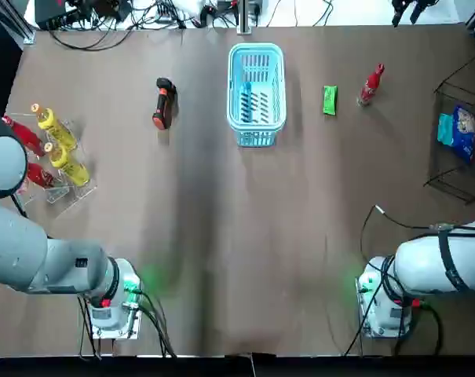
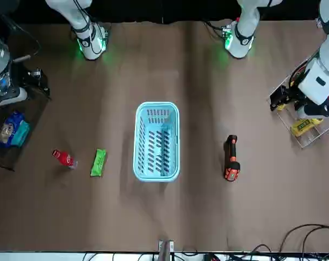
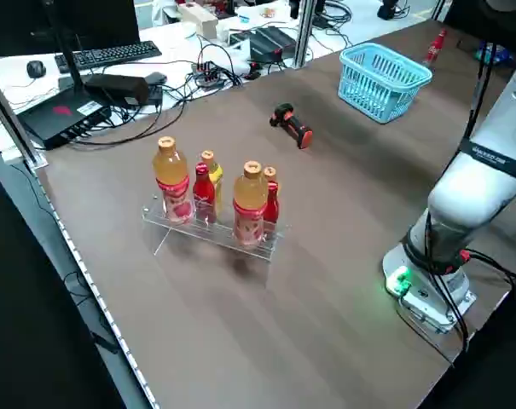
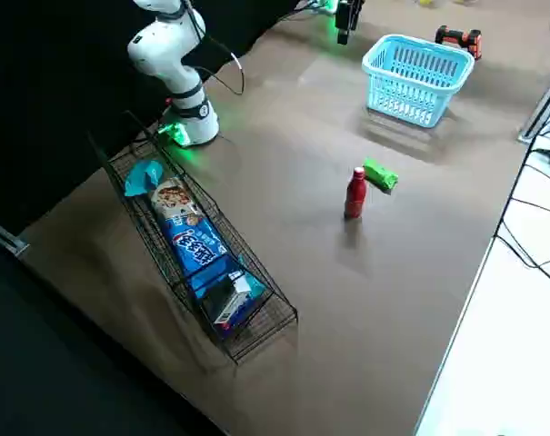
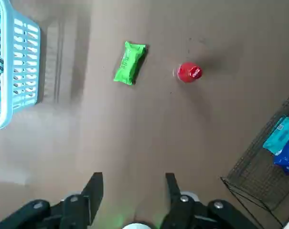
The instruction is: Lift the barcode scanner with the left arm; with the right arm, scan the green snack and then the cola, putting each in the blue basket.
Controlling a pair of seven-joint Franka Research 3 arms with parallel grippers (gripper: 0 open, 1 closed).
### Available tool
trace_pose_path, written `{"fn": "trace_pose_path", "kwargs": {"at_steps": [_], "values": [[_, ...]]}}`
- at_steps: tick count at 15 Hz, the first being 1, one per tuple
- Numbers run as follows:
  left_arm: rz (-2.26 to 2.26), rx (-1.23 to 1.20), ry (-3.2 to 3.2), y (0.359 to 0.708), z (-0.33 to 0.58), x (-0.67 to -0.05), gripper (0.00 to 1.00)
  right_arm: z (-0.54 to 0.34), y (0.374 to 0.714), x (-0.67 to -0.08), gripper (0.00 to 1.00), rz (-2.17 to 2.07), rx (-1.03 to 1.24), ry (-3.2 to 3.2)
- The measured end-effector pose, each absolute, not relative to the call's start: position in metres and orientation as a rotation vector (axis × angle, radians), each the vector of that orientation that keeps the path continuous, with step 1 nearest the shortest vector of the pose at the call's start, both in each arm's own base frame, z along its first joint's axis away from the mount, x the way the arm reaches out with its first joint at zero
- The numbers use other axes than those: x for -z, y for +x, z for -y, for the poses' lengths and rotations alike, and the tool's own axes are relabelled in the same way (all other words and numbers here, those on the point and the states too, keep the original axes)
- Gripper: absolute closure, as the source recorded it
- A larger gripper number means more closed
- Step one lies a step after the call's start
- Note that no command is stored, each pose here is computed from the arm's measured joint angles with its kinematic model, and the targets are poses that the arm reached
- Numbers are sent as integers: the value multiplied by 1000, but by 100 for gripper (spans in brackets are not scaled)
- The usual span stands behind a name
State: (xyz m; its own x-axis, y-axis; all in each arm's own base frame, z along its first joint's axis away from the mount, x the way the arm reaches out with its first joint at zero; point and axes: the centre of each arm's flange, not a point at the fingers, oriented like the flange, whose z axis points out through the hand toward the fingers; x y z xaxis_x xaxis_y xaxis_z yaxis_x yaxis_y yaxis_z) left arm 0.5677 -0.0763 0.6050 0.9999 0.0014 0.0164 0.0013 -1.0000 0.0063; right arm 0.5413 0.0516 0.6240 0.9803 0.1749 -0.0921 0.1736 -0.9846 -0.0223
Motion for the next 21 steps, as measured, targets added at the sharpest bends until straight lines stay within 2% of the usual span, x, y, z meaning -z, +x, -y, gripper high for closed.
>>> {"fn": "trace_pose_path", "kwargs": {"at_steps": [1, 6, 11, 17, 21], "values": [[-3, -25, 3136, 568, 76, -605, 0, -51, 541, -623, 39, 272, -141, -3113], [2, 1, 3159, 571, 77, -593, 0, -51, 541, -614, 0, 269, -127, -3114], [61, 90, 3169, 578, 94, -508, 0, -51, 540, -610, 0, 269, -148, -3114], [106, 19, 3148, 569, 133, -394, 0, -45, 539, -610, 0, 249, -156, -3114], [79, -78, 3116, 585, 137, -346, 0, -35, 540, -610, 0, 222, -152, -3117]]}}
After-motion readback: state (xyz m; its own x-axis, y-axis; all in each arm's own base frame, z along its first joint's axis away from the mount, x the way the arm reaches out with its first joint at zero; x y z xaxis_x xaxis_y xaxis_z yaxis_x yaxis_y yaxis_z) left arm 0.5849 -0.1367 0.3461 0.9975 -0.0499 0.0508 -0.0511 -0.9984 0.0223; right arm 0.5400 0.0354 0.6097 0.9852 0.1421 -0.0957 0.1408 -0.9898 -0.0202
